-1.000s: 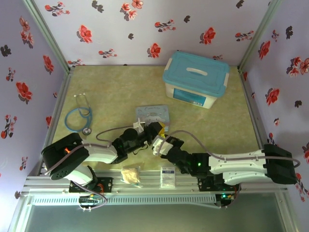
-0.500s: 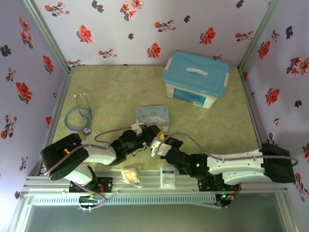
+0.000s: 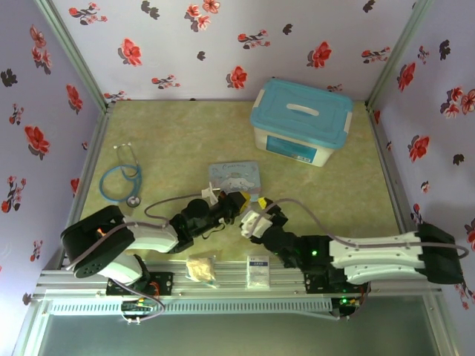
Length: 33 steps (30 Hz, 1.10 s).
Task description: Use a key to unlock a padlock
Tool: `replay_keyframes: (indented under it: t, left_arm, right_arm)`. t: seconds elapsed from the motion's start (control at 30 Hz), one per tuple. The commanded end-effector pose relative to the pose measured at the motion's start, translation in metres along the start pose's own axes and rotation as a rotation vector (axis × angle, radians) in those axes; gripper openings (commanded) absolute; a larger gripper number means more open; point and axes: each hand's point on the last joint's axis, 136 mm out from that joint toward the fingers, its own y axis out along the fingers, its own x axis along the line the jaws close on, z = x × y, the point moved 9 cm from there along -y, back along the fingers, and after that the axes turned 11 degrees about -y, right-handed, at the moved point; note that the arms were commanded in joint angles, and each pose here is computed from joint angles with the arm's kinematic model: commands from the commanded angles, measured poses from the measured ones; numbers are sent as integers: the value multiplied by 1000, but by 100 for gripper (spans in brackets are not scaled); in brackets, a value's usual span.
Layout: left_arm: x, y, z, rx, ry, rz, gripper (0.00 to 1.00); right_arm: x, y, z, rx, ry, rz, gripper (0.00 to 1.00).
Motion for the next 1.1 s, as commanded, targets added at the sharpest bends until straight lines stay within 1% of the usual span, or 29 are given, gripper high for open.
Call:
replay_keyframes:
  t: [0.0,0.07,0.13,0.2,0.3,0.4,0.5,0.63,0.8,0.9,0.97,1.07]
  left_arm:
    - [-16,-4,-2,-25,115,32,0]
    - [-25,-6,-2,-31,187,29,0]
    - [-35,-9,-1,-43,296,28,0]
    - [-49,-16,2,-49,421,34,0]
    - [-70,-26,5,-60,561,78,0]
    - [-85,-39,7,-73,648,146,0]
    - [-92,-49,8,-78,708,152,0]
    - [-95,-57,8,-86,715,186,0]
    - [-105,-56,14,-50,710,233,0]
    - [-108,-55,16,-35,702,242,0]
    - [-108,-55,16,-36,686,255,0]
    - [-108,-56,15,-46,666,256,0]
  right_arm:
    - [-21,-11,0,-82,361,-104,73]
    - [-35,-12,4,-108,581,-156,79]
    - [-48,-10,9,-102,785,-200,80]
    - [-56,-5,10,-106,979,-279,80]
    - [-58,2,2,-185,1148,-457,79]
    - [-58,3,-7,-314,1217,-589,75]
    - [-61,3,-9,-385,1253,-636,68]
    - [-61,2,-16,-433,1244,-703,62]
    - [-61,10,-28,-476,1237,-769,60]
    - [-63,14,-36,-510,1225,-807,53]
    - [-61,18,-38,-506,1220,-820,49]
    - [-58,19,-35,-497,1216,-823,47]
